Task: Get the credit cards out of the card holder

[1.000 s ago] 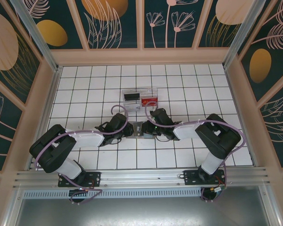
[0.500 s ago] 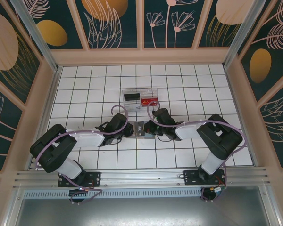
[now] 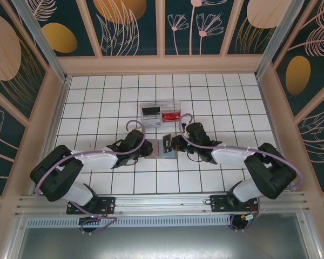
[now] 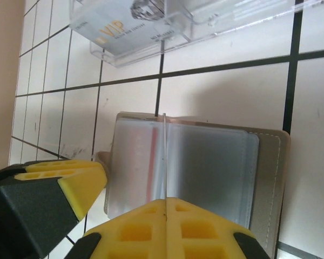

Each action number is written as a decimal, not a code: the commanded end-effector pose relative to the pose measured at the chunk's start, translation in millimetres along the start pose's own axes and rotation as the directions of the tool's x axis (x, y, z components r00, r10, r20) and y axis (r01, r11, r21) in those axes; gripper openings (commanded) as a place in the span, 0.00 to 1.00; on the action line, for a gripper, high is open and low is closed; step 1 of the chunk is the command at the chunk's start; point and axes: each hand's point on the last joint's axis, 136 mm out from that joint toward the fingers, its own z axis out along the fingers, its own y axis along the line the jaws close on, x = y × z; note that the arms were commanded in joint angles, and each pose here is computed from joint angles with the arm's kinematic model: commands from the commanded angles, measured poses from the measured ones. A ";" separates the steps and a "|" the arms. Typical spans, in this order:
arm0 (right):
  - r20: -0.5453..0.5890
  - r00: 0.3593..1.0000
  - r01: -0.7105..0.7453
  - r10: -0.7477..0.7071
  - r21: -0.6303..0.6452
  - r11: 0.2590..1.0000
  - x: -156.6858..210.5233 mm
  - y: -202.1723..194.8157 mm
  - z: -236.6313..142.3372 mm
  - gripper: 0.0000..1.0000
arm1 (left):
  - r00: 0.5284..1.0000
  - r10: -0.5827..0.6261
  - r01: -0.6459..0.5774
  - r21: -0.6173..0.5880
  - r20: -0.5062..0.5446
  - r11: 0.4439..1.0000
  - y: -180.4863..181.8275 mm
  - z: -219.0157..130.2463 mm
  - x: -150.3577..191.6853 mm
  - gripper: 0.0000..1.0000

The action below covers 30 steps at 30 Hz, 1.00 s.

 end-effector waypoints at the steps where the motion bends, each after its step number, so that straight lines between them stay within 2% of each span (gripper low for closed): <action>1: 0.039 0.994 0.103 -0.103 0.024 0.994 -13.7 9.2 -13.3 0.00 | 0.999 0.005 -0.005 0.022 0.044 1.000 -8.3 -17.9 -11.7 0.26; 3: 0.065 0.984 0.165 -0.167 0.034 0.986 -20.6 18.4 -19.8 0.00 | 0.997 0.003 -0.005 0.032 0.080 0.999 -11.4 -29.2 -19.1 0.33; 8: 0.131 0.922 0.351 -0.364 0.115 0.929 -41.0 44.5 -34.0 0.00 | 0.982 -0.015 0.006 0.048 0.186 0.999 -9.9 -58.7 -34.6 0.64; 13: 0.197 0.808 0.538 -0.555 0.139 0.832 -56.0 79.7 -43.0 0.00 | 0.967 -0.040 0.023 0.069 0.253 0.997 -3.7 -78.7 -38.5 0.80; 16: 0.200 0.734 0.630 -0.649 0.158 0.761 -63.8 95.9 -42.8 0.00 | 0.961 -0.050 0.030 0.077 0.273 0.997 1.1 -86.1 -37.5 0.85; 17: 0.190 0.713 0.655 -0.675 0.166 0.738 -65.5 98.8 -41.0 0.00 | 0.959 -0.053 0.033 0.076 0.277 0.997 2.5 -87.8 -37.3 0.90; 23: 0.054 0.532 0.804 -0.845 0.282 0.524 -84.9 102.3 -18.9 0.00 | 0.949 -0.062 0.044 0.065 0.309 0.997 11.5 -98.1 -37.2 0.95; 24: 0.029 0.494 0.822 -0.869 0.309 0.478 -90.1 101.0 -15.5 0.00 | 0.946 -0.066 0.048 0.063 0.319 0.997 12.9 -100.9 -38.3 0.99; 26: -0.019 0.412 0.865 -0.911 0.323 0.385 -93.9 99.4 -7.6 0.00 | 0.939 -0.071 0.053 0.063 0.337 0.997 15.6 -105.8 -39.6 0.99; 30: -0.095 0.210 0.927 -0.973 0.336 0.167 -100.3 101.4 4.1 0.00 | 0.922 -0.078 0.056 0.069 0.379 0.996 20.9 -117.7 -42.3 0.99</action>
